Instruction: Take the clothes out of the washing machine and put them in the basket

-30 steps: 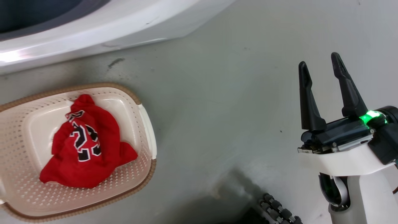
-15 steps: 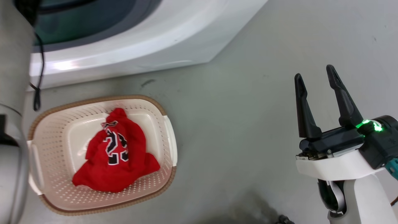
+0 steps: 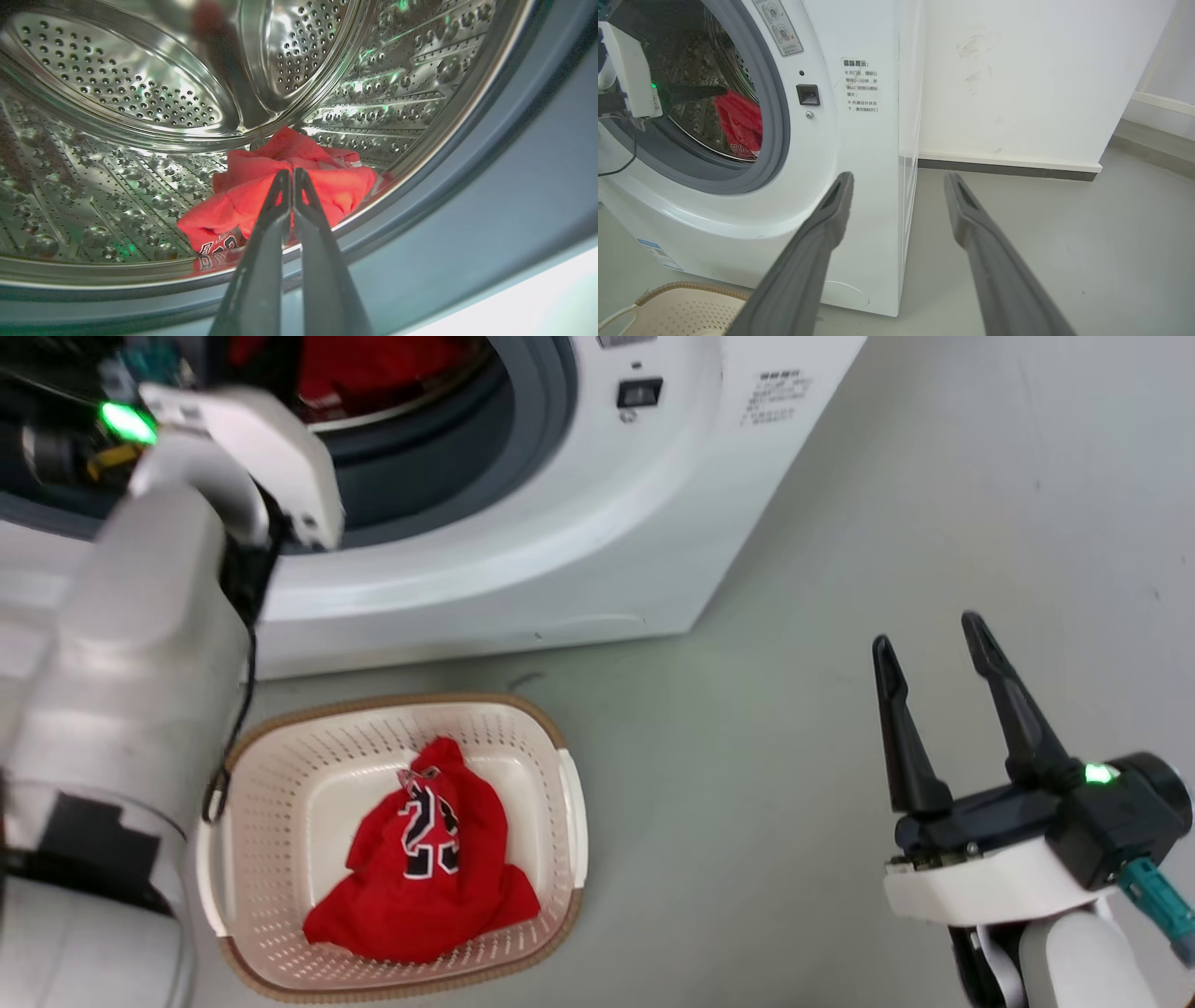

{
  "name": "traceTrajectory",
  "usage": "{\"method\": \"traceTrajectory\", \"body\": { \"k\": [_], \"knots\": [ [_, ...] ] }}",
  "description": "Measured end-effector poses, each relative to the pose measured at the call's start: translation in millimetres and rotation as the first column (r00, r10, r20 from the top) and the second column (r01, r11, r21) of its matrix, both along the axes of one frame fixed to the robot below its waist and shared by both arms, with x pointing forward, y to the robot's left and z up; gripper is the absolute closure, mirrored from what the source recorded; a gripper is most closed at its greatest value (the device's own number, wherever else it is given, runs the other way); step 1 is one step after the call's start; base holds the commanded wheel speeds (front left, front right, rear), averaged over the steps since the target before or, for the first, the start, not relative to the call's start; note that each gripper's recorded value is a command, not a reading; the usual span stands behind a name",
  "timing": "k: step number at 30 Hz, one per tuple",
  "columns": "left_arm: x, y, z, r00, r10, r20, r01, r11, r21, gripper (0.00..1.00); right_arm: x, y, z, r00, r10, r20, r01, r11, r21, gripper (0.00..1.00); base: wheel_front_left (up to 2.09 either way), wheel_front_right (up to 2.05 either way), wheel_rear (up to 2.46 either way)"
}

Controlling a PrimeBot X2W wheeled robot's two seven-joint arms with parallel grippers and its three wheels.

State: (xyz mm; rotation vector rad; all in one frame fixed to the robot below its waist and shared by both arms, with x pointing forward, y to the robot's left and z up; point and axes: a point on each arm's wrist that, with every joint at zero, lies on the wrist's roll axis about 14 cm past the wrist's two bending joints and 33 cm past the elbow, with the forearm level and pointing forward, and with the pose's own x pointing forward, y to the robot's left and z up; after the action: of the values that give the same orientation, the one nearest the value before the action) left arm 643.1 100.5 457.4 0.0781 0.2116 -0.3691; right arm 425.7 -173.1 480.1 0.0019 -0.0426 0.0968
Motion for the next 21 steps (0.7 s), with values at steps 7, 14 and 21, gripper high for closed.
{"method": "traceTrajectory", "body": {
  "k": [7,14,21],
  "knots": [
    [-38.6,5.0,29.3,0.997,0.004,0.079,-0.001,0.999,-0.033,1.0,-18.0,11.9,15.7,0.999,0.031,0.03,-0.031,1.0,0.0,0.0,0.0,0.0,0.0],
    [-70.8,9.2,69.7,0.98,0.003,0.199,0.004,0.999,-0.034,1.0,-31.3,21.6,31.0,0.996,0.057,0.068,-0.058,0.998,0.004,0.0,0.0,0.0,0.0],
    [-106.4,15.6,112.0,0.945,0.012,0.327,0.006,0.999,-0.052,1.0,-44.2,29.7,41.9,0.992,0.08,0.095,-0.081,0.997,0.007,0.0,0.0,0.0,0.0]
  ]
}}
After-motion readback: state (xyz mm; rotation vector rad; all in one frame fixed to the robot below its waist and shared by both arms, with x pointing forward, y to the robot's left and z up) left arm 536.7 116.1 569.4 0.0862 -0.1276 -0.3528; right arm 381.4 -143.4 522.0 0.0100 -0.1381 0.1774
